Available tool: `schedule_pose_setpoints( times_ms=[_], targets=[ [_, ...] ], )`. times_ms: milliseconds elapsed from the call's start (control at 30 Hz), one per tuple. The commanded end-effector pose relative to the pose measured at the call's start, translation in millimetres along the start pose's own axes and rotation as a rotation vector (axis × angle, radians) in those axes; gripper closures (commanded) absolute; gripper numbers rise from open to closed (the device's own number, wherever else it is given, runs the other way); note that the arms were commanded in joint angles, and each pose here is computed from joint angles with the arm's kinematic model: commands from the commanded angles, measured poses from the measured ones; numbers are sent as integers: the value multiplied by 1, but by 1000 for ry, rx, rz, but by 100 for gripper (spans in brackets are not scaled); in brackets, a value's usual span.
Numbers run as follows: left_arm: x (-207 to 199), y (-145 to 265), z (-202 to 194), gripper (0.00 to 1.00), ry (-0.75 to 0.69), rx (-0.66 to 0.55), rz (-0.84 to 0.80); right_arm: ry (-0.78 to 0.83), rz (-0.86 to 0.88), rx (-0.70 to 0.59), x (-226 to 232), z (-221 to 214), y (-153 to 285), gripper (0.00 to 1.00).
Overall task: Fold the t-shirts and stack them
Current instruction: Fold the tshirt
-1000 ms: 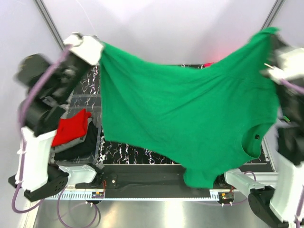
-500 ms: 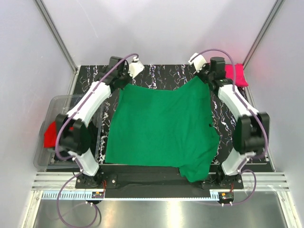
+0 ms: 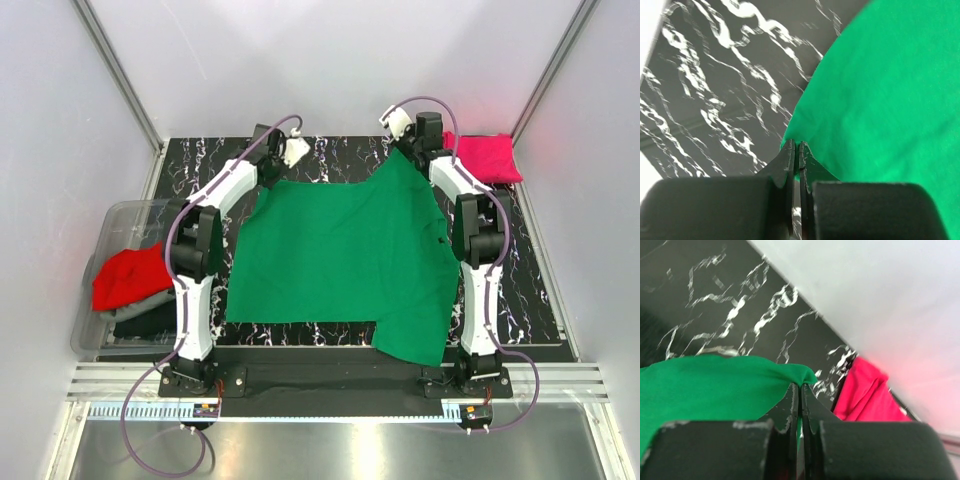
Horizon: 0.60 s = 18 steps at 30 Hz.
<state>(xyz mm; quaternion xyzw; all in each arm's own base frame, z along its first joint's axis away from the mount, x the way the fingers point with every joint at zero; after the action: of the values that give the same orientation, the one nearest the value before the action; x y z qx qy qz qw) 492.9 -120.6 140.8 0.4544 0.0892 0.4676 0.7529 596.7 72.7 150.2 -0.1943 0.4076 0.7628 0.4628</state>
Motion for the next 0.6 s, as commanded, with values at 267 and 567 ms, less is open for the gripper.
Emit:
schedule_pose_setpoints(
  times_ms=[267, 567],
  targets=[
    [59, -7, 42, 100, 113, -146, 191, -35, -172, -84, -48, 26, -31, 100],
    [64, -13, 51, 100, 88, -199, 212, -39, -193, -64, -56, 26, -35, 100]
  ],
)
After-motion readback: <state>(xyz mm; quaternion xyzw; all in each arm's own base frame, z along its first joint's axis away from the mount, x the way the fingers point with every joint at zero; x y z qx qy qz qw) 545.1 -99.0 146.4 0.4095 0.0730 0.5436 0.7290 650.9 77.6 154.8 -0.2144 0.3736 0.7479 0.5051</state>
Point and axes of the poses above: each gripper's point midway between its finger pads, its own y axis back along the fingers, its own x axis along the line the jaws close on, z = x × y, the point moved 6 cm from there along y, back along the fingers, and after that the axes turned 11 degrees about y, right-handed, at the moved point
